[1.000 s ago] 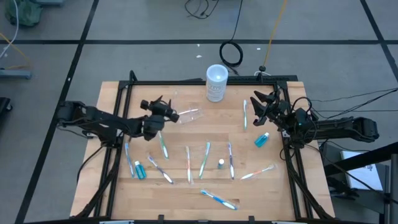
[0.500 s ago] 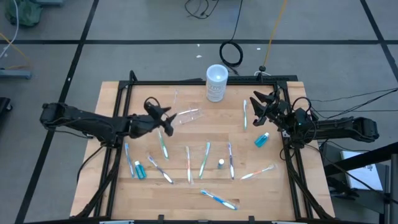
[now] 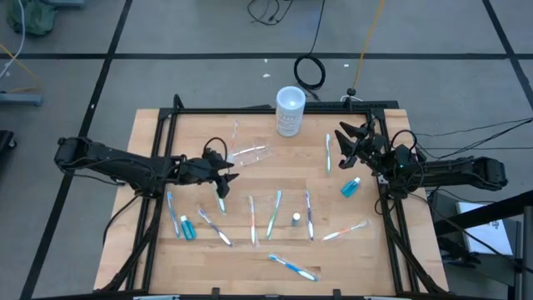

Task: Pick & Place toothbrushing station
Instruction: Put the middle blue mouthwash bottle into the transparent organizer

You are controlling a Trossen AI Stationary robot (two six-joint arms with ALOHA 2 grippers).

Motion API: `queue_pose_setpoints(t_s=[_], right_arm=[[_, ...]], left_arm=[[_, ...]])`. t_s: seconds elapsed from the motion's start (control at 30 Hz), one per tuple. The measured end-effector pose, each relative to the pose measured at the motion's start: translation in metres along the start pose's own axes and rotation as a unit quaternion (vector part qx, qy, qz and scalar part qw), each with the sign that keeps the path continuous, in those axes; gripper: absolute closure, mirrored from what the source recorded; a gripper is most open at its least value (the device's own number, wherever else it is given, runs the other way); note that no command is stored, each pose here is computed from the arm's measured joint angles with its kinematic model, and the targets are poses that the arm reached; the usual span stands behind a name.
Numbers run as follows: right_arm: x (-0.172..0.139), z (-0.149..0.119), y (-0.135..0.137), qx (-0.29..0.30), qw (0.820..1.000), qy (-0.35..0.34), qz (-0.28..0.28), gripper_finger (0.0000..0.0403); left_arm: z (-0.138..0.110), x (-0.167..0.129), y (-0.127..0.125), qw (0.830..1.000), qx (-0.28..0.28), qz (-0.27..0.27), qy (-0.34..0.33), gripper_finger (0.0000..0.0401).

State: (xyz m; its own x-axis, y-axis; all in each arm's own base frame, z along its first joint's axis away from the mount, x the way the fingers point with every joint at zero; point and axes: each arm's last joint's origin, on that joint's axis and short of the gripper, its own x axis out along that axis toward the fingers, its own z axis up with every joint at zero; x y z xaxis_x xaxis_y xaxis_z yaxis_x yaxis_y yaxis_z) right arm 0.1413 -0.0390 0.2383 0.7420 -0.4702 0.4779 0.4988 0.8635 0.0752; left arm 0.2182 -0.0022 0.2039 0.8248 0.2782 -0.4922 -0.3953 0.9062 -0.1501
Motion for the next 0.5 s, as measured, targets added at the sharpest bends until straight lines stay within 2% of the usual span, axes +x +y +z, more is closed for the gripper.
queue_pose_setpoints(t_s=[0.17,0.3,0.37,0.5], right_arm=[[0.0,0.0,0.0,0.0,1.0,0.0,0.0,0.0252],[0.0,-0.0011,0.0002,-0.002,1.0,0.005,0.003,0.0252],[0.0,-0.0024,0.0017,-0.005,1.0,0.01,0.029,0.0252],[0.0009,-0.0046,0.0093,0.006,0.989,0.015,0.147,0.0252]], left_arm=[[0.0098,-0.0011,-0.0074,0.997,0.016,-0.069,-0.039,0.0194],[0.0112,-0.0021,-0.0105,0.995,0.038,-0.08,-0.05,0.0194],[0.011,-0.0022,-0.0108,0.995,0.041,-0.081,-0.05,0.0194],[0.0111,-0.0022,-0.0107,0.994,0.05,-0.08,-0.051,0.0194]])
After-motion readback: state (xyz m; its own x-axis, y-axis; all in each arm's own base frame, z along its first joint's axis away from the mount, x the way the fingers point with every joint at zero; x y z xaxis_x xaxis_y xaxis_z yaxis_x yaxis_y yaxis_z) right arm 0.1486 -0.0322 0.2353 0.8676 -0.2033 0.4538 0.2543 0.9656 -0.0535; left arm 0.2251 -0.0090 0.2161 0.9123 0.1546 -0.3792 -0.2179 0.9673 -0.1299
